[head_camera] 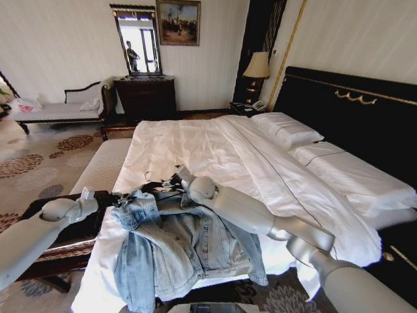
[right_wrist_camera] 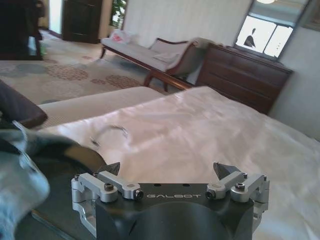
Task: Pick up the clothes from the bed and hang them on the clothes hanger.
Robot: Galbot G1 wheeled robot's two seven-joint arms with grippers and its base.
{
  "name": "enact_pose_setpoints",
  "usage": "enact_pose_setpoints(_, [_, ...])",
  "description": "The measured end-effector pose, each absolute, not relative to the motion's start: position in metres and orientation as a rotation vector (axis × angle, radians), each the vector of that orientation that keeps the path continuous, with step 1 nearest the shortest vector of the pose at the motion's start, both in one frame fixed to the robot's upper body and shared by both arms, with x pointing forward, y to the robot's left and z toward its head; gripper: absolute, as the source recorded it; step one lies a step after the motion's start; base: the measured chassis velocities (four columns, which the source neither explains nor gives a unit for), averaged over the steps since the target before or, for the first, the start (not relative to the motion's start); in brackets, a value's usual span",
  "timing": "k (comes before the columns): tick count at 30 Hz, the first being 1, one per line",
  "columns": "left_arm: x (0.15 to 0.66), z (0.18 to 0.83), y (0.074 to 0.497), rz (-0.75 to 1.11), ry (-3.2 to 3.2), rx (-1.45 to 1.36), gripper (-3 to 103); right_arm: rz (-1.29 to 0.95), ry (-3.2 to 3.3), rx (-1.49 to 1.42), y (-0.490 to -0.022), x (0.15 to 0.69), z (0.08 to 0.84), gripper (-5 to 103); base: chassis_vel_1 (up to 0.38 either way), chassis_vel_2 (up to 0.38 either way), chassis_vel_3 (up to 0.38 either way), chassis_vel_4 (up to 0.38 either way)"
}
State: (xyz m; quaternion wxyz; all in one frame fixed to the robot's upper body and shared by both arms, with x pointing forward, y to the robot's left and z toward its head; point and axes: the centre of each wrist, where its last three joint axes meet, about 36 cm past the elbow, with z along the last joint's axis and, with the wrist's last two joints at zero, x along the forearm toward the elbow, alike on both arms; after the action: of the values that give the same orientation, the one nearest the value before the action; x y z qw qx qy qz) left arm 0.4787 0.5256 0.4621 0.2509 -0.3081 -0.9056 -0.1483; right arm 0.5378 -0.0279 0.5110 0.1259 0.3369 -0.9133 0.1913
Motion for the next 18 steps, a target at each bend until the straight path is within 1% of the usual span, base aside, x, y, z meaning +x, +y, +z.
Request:
enact_pose_setpoints(1, [0.478, 0.461, 0.526, -0.408, -2.470, -0.831, 21, 0.547, -2.661, 0.965, -0.035, 0.537, 0.510, 100, 0.000, 0.000, 0.000, 0.000])
enact_pose_setpoints(3, [0.474, 0.459, 0.529, -0.416, -2.493, -0.797, 21, 0.518, -2.654, 0.884, -0.068, 0.533, 0.498, 100, 0.000, 0.000, 0.000, 0.000])
enact_pose_setpoints(4, [0.474, 0.459, 0.529, -0.416, -2.493, -0.797, 21, 0.518, -2.654, 0.884, -0.068, 0.533, 0.498, 100, 0.000, 0.000, 0.000, 0.000])
enact_pose_setpoints(5, [0.473, 0.458, 0.530, -0.415, -2.500, -0.786, 21, 0.514, -2.646, 0.861, -0.078, 0.531, 0.493, 100, 0.000, 0.000, 0.000, 0.000])
enact_pose_setpoints(6, [0.472, 0.456, 0.532, -0.412, -2.509, -0.772, 21, 0.510, -2.624, 0.831, -0.096, 0.525, 0.485, 100, 0.000, 0.000, 0.000, 0.000])
enact_pose_setpoints(8, [0.472, 0.454, 0.534, -0.398, -2.534, -0.742, 21, 0.502, -2.577, 0.820, -0.116, 0.508, 0.469, 100, 0.000, 0.000, 0.000, 0.000])
enact_pose_setpoints(9, [0.472, 0.454, 0.534, -0.398, -2.534, -0.742, 21, 0.502, -2.577, 0.820, -0.116, 0.508, 0.469, 100, 0.000, 0.000, 0.000, 0.000])
enact_pose_setpoints(12, [0.473, 0.445, 0.531, -0.345, -2.582, -0.698, 21, 0.386, -2.510, 0.834, -0.124, 0.492, 0.457, 100, 0.000, 0.000, 0.000, 0.000])
enact_pose_setpoints(13, [0.473, 0.445, 0.531, -0.345, -2.582, -0.698, 21, 0.386, -2.510, 0.834, -0.124, 0.492, 0.457, 100, 0.000, 0.000, 0.000, 0.000])
enact_pose_setpoints(17, [0.472, 0.430, 0.517, -0.230, -2.662, -0.647, 21, 0.219, -2.452, 0.867, -0.124, 0.480, 0.439, 100, 0.000, 0.000, 0.000, 0.000])
enact_pose_setpoints(18, [0.472, 0.430, 0.517, -0.230, -2.662, -0.647, 21, 0.219, -2.452, 0.867, -0.124, 0.480, 0.439, 100, 0.000, 0.000, 0.000, 0.000])
